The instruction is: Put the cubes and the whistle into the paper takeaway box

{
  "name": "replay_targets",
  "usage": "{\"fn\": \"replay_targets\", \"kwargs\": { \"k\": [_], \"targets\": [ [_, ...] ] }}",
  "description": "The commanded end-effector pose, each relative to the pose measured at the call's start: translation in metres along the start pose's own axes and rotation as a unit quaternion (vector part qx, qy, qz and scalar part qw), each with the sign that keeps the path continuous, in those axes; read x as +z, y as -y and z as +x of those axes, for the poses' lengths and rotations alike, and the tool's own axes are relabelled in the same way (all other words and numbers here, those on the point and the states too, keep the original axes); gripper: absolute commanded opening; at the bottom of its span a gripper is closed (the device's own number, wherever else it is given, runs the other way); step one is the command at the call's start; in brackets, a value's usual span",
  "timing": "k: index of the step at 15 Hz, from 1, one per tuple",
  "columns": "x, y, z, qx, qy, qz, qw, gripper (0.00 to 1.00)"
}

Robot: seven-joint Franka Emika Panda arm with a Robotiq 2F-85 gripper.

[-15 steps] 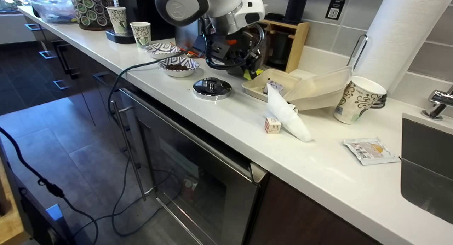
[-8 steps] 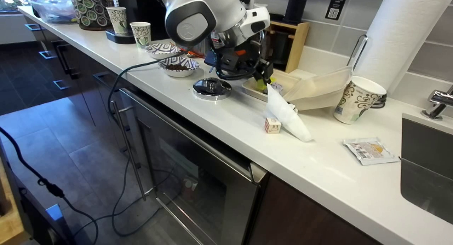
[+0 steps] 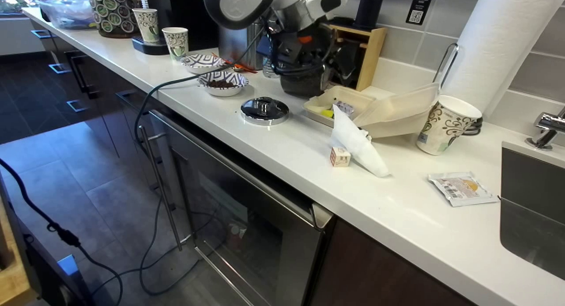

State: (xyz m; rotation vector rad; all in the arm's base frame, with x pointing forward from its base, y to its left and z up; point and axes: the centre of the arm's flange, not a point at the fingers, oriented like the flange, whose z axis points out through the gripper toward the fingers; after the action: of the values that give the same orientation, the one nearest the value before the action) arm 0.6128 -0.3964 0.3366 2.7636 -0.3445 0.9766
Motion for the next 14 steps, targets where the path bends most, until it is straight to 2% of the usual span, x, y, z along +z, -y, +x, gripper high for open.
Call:
{"fn": "replay_targets", "kwargs": {
  "k": [1, 4, 7, 8, 10, 11, 14],
  "targets": [
    [-0.039, -0.058, -0.002, 0.037, 0.039, -0.080, 0.9953, 1.00],
    [-0.045, -0.116, -0.024, 0.058, 0.078, -0.151, 0.9837, 1.00],
    [-0.040, -0.144, -0.054, 0.065, 0.163, -0.178, 0.9683, 1.00],
    [-0.038, -0.148, -0.063, 0.067, 0.194, -0.174, 0.9631, 1.00],
    [-0.029, -0.146, -0.075, 0.079, 0.242, -0.123, 0.9594, 1.00],
    [-0.023, -0.142, -0.079, 0.097, 0.250, -0.094, 0.9587, 1.00],
    [-0.013, -0.136, -0.079, 0.163, 0.257, -0.043, 0.9518, 1.00]
  ]
}}
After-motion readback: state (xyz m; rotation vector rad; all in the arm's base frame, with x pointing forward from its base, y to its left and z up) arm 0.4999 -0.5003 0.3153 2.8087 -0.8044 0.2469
